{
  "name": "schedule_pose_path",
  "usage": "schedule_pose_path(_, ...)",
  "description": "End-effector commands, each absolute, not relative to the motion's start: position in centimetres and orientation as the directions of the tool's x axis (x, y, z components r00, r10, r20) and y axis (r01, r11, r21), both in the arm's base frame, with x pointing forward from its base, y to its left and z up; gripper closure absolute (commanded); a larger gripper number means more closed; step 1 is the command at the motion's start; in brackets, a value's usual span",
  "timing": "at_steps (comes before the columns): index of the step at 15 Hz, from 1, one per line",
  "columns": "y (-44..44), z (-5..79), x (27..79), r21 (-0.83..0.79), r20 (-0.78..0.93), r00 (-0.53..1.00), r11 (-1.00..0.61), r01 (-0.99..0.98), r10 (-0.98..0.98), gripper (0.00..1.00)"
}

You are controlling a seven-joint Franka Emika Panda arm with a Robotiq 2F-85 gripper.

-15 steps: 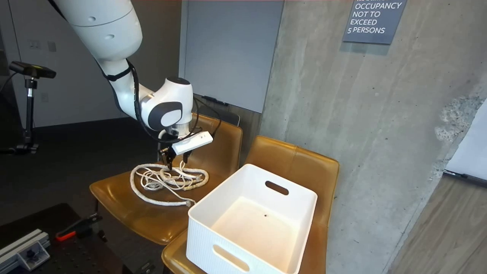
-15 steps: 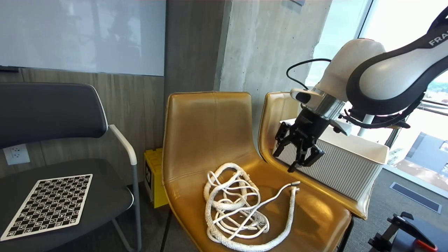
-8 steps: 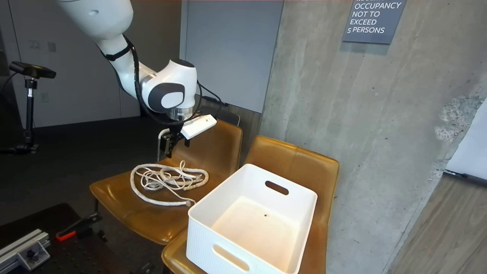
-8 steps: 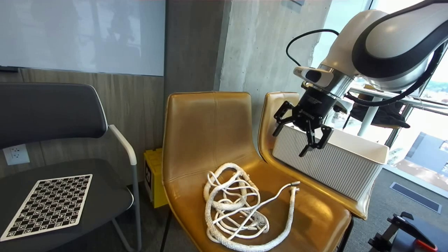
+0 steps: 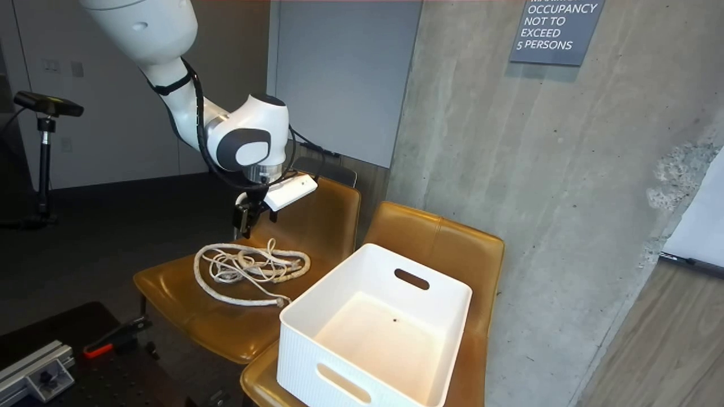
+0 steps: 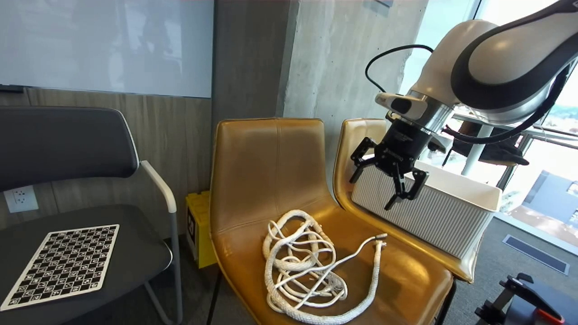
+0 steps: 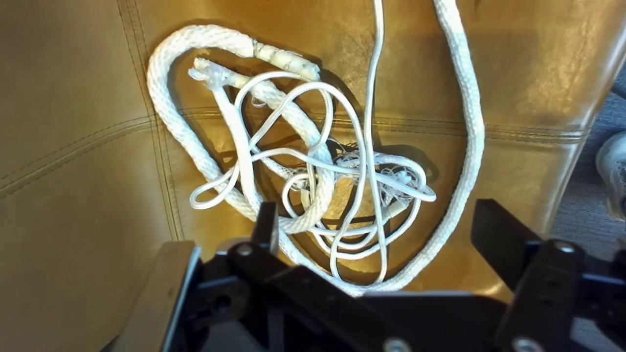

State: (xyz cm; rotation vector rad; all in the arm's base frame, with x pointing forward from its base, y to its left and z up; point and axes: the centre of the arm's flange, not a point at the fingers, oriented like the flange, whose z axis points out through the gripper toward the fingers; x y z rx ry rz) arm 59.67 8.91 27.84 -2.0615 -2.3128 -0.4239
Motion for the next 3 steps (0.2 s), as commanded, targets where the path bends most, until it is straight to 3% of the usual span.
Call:
schedule_pose_path(1,8.91,27.84,59.67,0.191,0.189,-0.131,0.094,0.977,0.973,0.00)
schedule_pose_path(3,8.90,27.84,59.67,0.191,0.189,-0.131,0.094,0.977,0.973,0.00)
